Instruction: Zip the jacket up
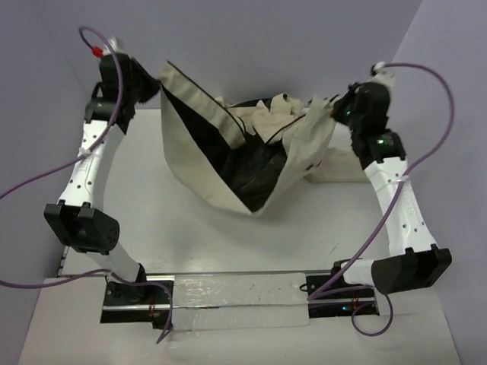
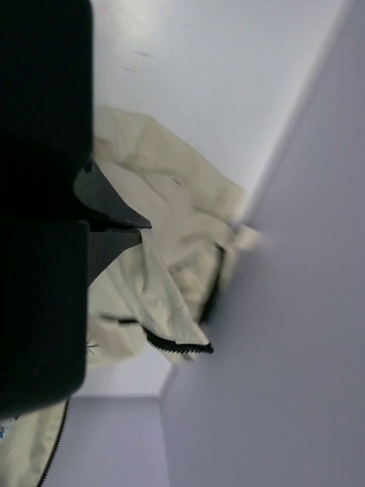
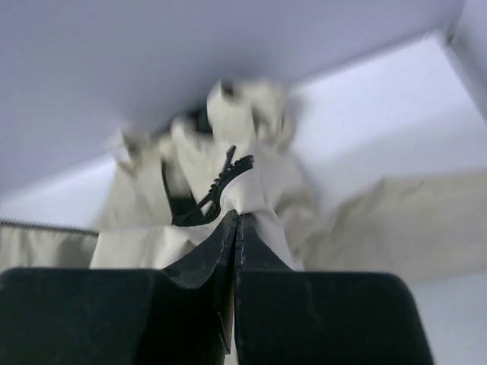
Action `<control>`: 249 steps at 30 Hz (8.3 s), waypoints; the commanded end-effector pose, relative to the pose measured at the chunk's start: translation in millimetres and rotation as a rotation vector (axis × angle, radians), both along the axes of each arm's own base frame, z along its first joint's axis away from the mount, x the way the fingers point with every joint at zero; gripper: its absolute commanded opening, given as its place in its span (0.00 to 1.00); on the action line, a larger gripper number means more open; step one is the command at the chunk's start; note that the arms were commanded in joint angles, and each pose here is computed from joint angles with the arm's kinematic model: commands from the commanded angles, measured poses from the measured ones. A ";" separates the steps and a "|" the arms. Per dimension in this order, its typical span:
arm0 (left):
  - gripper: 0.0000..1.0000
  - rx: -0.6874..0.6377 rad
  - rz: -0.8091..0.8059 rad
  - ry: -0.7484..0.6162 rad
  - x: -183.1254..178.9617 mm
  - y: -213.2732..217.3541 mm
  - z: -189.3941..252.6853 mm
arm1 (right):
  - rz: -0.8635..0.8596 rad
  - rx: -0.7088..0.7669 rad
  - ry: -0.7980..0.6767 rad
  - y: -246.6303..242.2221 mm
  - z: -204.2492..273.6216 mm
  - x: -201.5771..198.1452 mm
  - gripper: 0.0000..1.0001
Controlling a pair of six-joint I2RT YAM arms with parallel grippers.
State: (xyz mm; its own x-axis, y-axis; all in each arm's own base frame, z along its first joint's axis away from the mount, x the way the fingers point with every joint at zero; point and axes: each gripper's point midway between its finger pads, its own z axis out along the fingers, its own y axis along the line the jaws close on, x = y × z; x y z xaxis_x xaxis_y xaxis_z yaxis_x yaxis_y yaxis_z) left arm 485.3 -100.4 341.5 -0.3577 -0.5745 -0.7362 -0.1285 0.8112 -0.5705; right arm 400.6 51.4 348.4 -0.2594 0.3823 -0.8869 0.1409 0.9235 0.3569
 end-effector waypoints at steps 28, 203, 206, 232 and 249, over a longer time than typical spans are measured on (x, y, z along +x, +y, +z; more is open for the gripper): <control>0.00 0.158 -0.407 0.233 -176.9 -133.6 -207.7 | 0.196 -0.053 0.429 61.4 -224.5 -72.3 0.67; 0.30 -0.789 -0.563 -0.318 -226.0 -149.4 -85.4 | 0.941 0.574 0.094 290.7 -156.3 -148.4 0.00; 0.41 -0.787 -0.564 -0.322 -225.0 -147.8 -83.7 | 0.944 0.565 0.106 290.6 -161.3 -149.6 0.00; 0.00 -0.773 -0.566 -0.238 -209.0 -159.9 -95.9 | 0.980 0.535 0.107 290.4 -155.8 -155.3 0.00; 0.00 -0.621 -0.524 -0.056 -211.8 -140.3 -138.3 | 0.473 -0.080 0.157 140.1 -148.5 -142.5 0.85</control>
